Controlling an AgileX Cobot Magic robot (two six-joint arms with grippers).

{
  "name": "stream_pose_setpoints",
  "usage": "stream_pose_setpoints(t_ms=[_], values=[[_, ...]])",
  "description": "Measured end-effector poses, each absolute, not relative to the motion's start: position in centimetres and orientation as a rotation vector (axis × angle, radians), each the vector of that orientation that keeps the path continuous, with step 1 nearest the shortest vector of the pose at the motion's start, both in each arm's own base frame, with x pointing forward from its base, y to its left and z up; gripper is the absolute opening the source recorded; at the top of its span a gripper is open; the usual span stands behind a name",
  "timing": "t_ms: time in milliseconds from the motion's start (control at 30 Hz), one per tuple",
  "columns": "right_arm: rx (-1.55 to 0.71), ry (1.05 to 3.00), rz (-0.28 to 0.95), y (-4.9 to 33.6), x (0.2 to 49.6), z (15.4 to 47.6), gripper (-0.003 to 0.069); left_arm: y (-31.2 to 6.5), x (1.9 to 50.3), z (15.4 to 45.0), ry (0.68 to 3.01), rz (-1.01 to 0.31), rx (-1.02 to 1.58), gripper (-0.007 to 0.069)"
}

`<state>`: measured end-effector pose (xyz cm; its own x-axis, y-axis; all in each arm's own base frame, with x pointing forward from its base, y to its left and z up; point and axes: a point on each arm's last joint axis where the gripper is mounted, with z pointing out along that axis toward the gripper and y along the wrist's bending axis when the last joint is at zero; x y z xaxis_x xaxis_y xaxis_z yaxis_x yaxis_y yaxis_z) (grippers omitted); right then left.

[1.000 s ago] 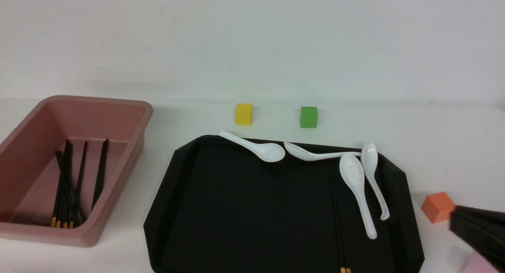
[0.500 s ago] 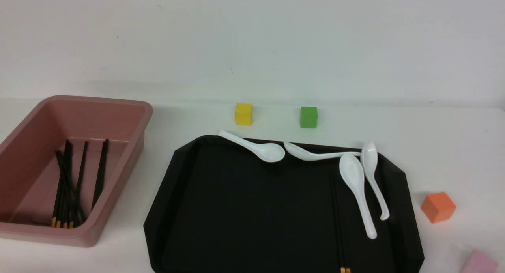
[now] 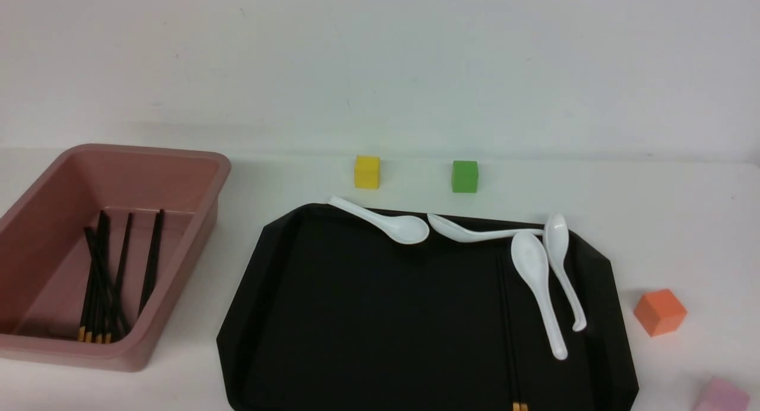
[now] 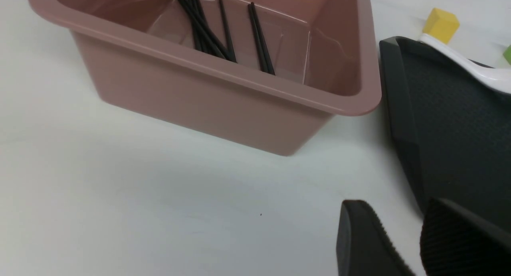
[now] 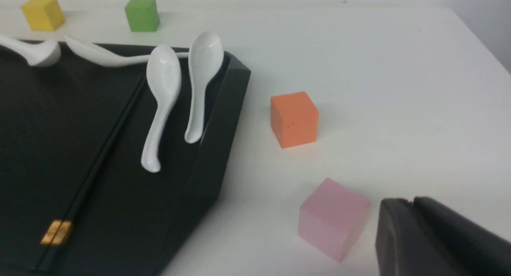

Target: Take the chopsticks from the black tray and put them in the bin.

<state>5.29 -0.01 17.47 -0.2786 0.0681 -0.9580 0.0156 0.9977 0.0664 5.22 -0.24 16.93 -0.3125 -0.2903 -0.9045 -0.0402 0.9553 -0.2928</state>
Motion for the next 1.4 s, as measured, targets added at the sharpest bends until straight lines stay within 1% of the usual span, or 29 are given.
stream_pose_setpoints(t_ms=[167, 1400], values=[[0.023, 1.855, 0.079, 0.21, 5.28, 17.49, 0.0069, -0.24, 5.22, 16.93, 1.879, -0.254, -0.241, 0.0237], [0.022, 1.855, 0.080, 0.22, 5.28, 17.49, 0.0095, -0.24, 5.22, 16.93, 1.879, -0.254, -0.241, 0.0239]])
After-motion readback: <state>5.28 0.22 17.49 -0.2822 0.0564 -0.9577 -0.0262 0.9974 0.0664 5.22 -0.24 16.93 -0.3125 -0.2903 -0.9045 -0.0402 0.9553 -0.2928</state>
